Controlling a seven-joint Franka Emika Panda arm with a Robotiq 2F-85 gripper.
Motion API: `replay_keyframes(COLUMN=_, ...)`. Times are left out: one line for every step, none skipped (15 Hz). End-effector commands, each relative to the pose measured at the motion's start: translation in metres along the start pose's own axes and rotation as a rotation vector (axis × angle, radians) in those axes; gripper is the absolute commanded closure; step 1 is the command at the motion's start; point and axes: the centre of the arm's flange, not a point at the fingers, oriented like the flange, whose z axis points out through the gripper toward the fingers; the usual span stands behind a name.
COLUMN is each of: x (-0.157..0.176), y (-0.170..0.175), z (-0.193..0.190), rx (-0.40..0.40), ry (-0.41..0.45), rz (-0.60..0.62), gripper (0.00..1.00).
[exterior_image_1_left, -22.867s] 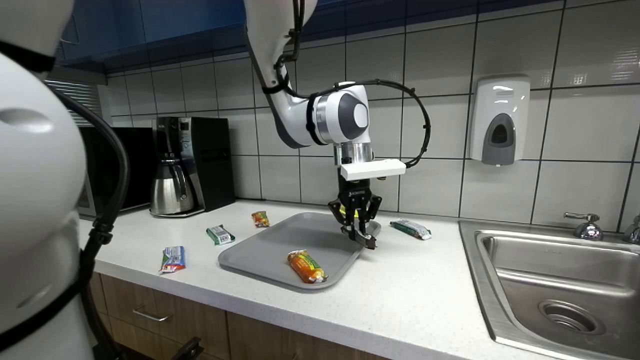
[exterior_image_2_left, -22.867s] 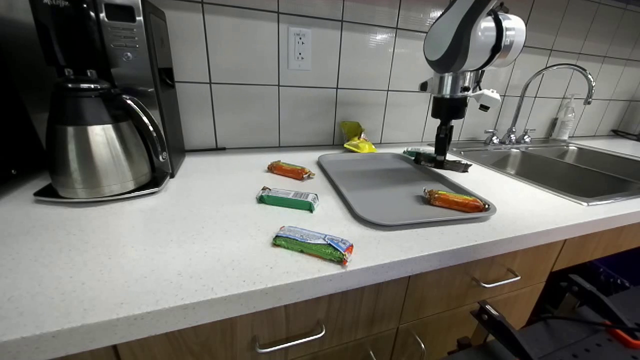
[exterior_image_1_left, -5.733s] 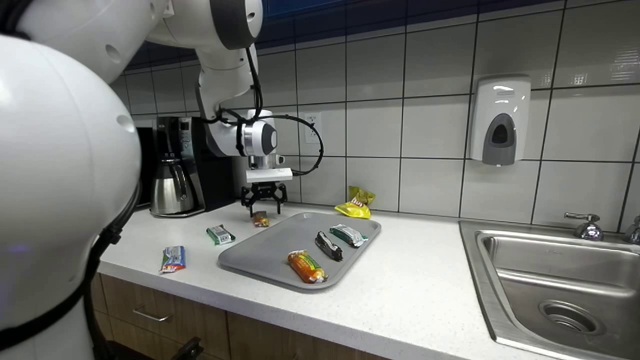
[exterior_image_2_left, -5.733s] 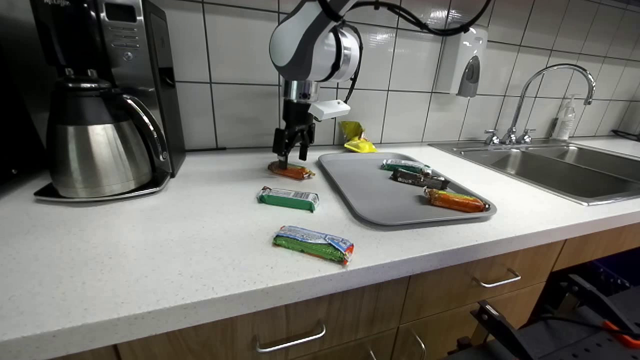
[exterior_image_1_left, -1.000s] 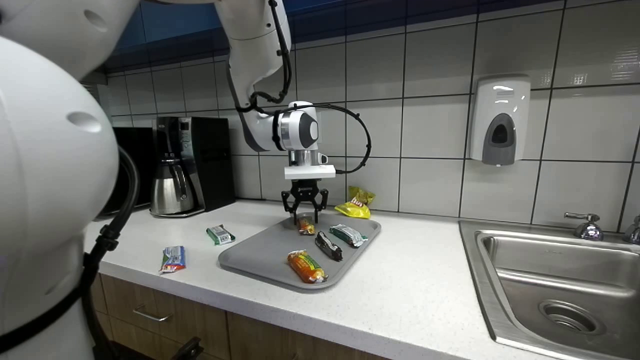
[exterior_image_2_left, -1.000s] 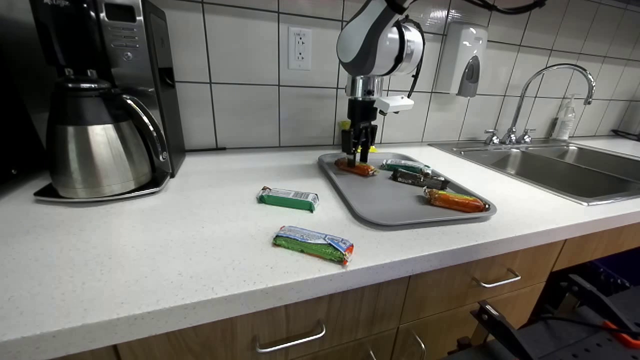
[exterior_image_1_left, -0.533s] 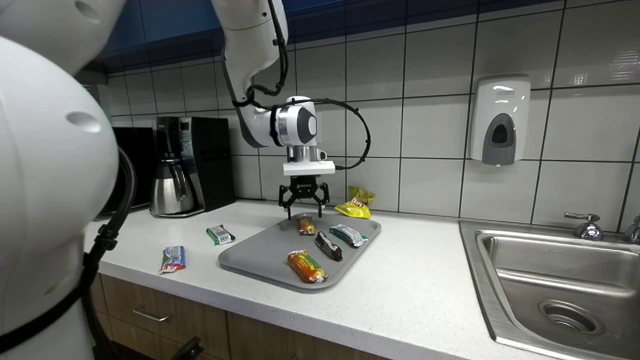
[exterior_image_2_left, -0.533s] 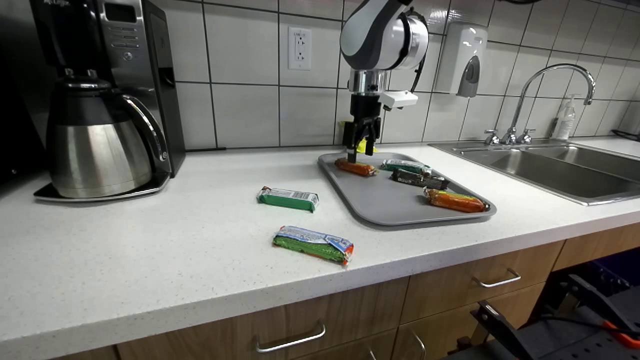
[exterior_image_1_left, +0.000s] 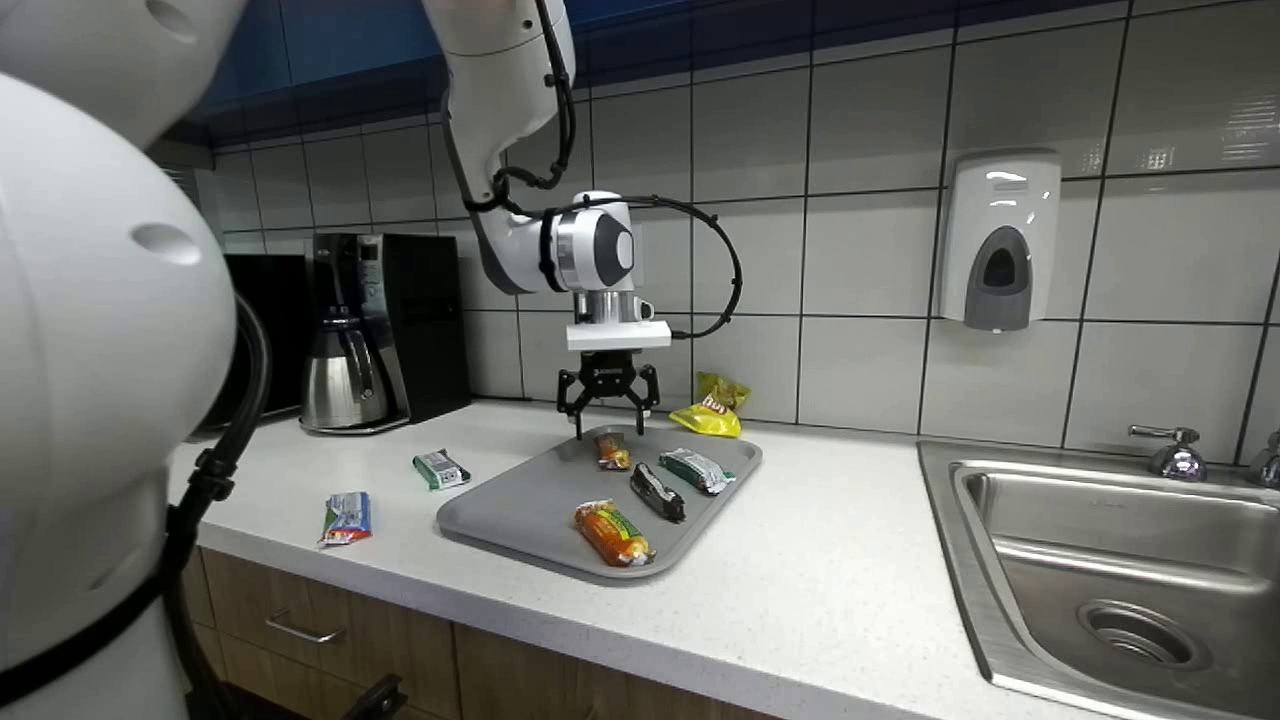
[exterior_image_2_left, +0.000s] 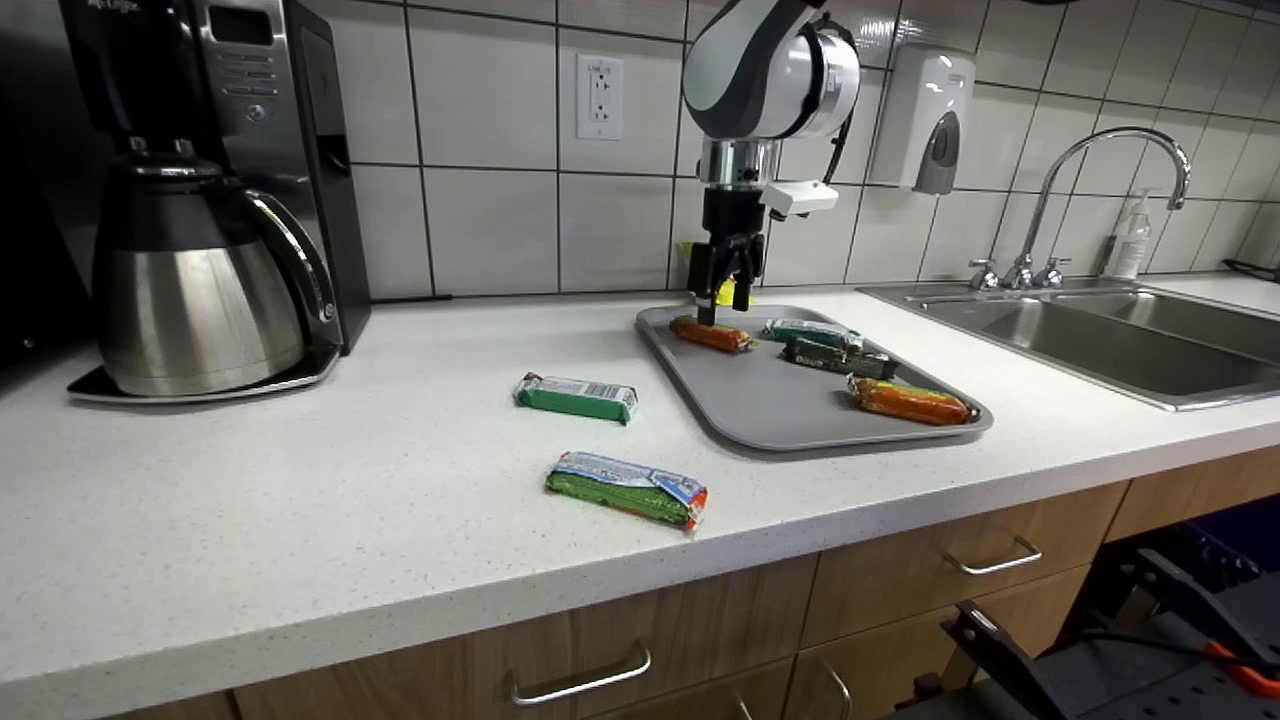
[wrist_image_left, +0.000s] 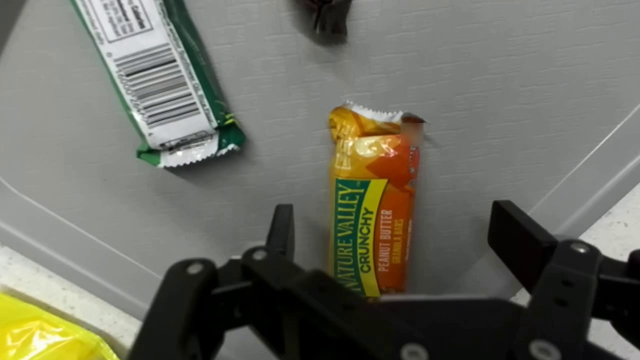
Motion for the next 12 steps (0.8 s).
replay_keyframes(x=0.0, y=0.0, z=0.0, rx=0.0, ry=0.0, rz=0.0, gripper=0.0)
replay_keyframes(x=0.0, y=0.0, z=0.0, rx=0.0, ry=0.0, rz=0.0, gripper=0.0)
replay_keyframes(x=0.0, y=0.0, z=0.0, rx=0.0, ry=0.0, rz=0.0, gripper=0.0)
replay_keyframes(x=0.0, y=0.0, z=0.0, rx=0.0, ry=0.0, rz=0.0, gripper=0.0)
replay_keyframes(x=0.0, y=0.0, z=0.0, rx=0.0, ry=0.0, rz=0.0, gripper=0.0)
replay_keyframes(x=0.0, y=0.0, z=0.0, rx=0.0, ry=0.0, rz=0.0, gripper=0.0)
replay_keyframes(x=0.0, y=0.0, z=0.0, rx=0.0, ry=0.0, rz=0.0, gripper=0.0)
replay_keyframes(x=0.0, y=0.0, z=0.0, rx=0.0, ry=0.0, rz=0.0, gripper=0.0)
replay_keyframes(x=-0.002, y=-0.006, z=-0.002, rx=0.003, ry=0.0, rz=-0.006, gripper=0.0)
replay_keyframes(x=-0.003, y=-0.01, z=-0.003, rx=0.0, ry=0.005, rz=-0.01, gripper=0.0)
replay_keyframes(x=-0.003, y=-0.015, z=-0.006, rx=-0.004, ry=0.008, rz=-0.019, gripper=0.0)
replay_keyframes(x=-0.003, y=-0.021, z=-0.009, rx=-0.007, ry=0.011, rz=-0.029, gripper=0.0)
